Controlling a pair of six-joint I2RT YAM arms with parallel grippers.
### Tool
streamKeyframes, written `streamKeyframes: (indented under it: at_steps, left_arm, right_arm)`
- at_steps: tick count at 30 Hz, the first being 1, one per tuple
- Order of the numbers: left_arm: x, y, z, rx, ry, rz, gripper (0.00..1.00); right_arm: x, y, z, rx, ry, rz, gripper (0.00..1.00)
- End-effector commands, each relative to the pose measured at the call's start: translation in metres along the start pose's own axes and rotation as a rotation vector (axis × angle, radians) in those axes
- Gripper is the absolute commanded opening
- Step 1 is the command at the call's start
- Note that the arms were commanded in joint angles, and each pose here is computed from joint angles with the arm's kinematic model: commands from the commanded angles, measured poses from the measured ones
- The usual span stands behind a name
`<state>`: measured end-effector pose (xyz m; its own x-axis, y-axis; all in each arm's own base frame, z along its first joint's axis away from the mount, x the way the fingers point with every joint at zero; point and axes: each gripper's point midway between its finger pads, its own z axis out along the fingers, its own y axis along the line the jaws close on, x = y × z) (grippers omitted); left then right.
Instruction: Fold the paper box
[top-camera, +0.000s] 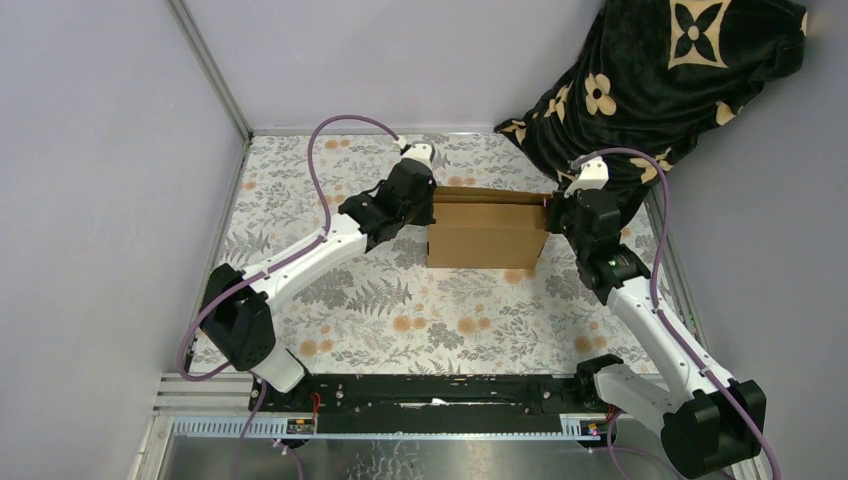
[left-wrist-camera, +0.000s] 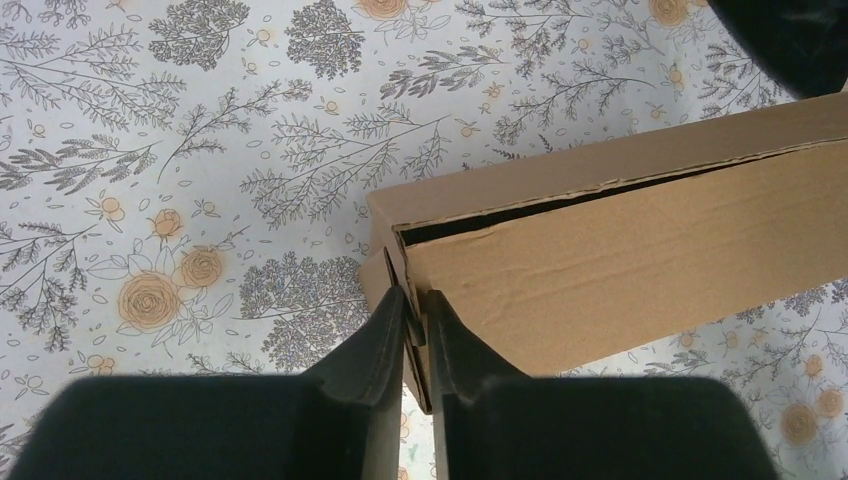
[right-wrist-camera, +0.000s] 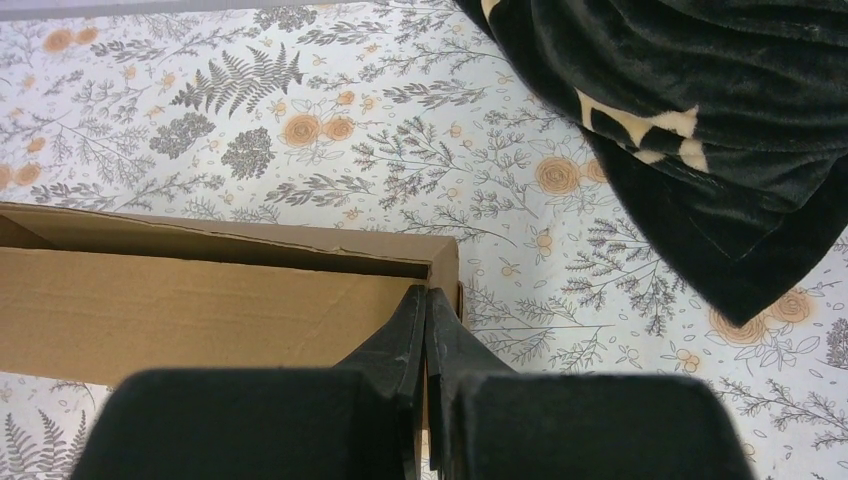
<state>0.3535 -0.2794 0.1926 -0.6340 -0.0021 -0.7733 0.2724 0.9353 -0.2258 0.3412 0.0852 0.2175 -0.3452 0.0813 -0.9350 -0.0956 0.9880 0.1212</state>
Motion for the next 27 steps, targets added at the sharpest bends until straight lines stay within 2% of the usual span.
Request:
streamKeyframes:
  at_steps: [1, 7, 21, 27]
  left_arm:
    - [0.027, -0.033, 0.011, 0.117, 0.055, 0.016, 0.20]
    - [0.016, -0.039, 0.005, 0.150, 0.030, 0.047, 0.33]
    - [0.013, -0.039, -0.018, 0.195, 0.013, 0.092, 0.36]
    - [0.016, -0.040, -0.021, 0.225, 0.009, 0.111, 0.46]
  right_arm:
    - [0.071, 0.020, -0.010, -0.087, 0.224, 0.019, 0.00]
    - [0.069, 0.018, -0.010, -0.077, 0.221, 0.013, 0.00]
    - [0.067, 0.015, -0.010, -0.059, 0.216, 0.009, 0.00]
    - [0.066, 0.016, -0.009, -0.058, 0.216, 0.012, 0.00]
